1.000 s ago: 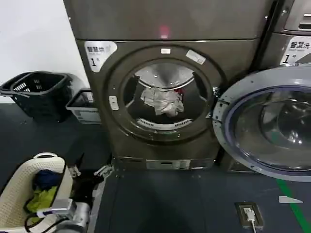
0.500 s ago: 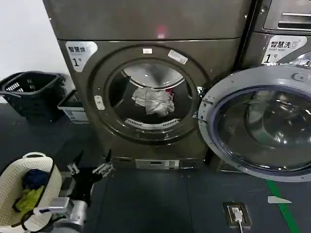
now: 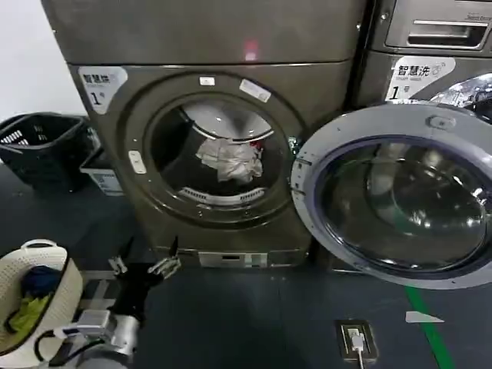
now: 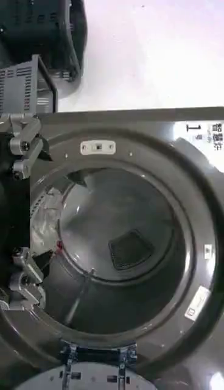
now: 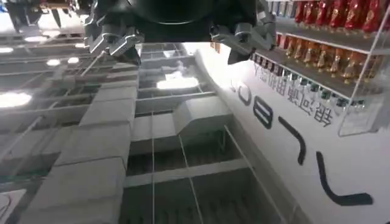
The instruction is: Grasp the clothes from the dryer.
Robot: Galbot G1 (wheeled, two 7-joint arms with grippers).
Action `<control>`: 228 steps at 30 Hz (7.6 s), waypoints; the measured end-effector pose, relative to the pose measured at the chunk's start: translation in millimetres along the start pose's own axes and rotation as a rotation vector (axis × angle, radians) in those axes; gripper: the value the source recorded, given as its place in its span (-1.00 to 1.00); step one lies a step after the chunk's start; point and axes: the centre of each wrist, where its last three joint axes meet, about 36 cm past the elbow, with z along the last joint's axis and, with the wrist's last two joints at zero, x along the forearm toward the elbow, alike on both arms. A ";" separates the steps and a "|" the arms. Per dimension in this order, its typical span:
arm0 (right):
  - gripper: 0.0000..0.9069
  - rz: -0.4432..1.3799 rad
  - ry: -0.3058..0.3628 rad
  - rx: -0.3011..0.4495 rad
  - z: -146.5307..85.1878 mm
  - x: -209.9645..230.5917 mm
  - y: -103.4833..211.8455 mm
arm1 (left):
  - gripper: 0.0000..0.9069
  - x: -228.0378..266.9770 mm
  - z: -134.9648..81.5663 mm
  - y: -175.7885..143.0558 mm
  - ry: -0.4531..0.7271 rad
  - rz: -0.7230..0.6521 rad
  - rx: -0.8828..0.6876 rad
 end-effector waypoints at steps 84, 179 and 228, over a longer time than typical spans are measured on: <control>1.00 -0.011 -0.152 -0.006 7.7 7.6 -9.2 | 1.00 -10.0 14.3 -14.2 -0.007 0.067 -0.018; 1.00 -0.057 -0.159 0.081 -24.4 15.4 -7.4 | 1.00 -494.9 -6.3 35.8 0.816 0.922 -1.157; 1.00 -0.039 -0.185 0.080 -23.9 21.0 -9.9 | -1.00 -454.1 18.8 6.4 0.349 0.505 -0.384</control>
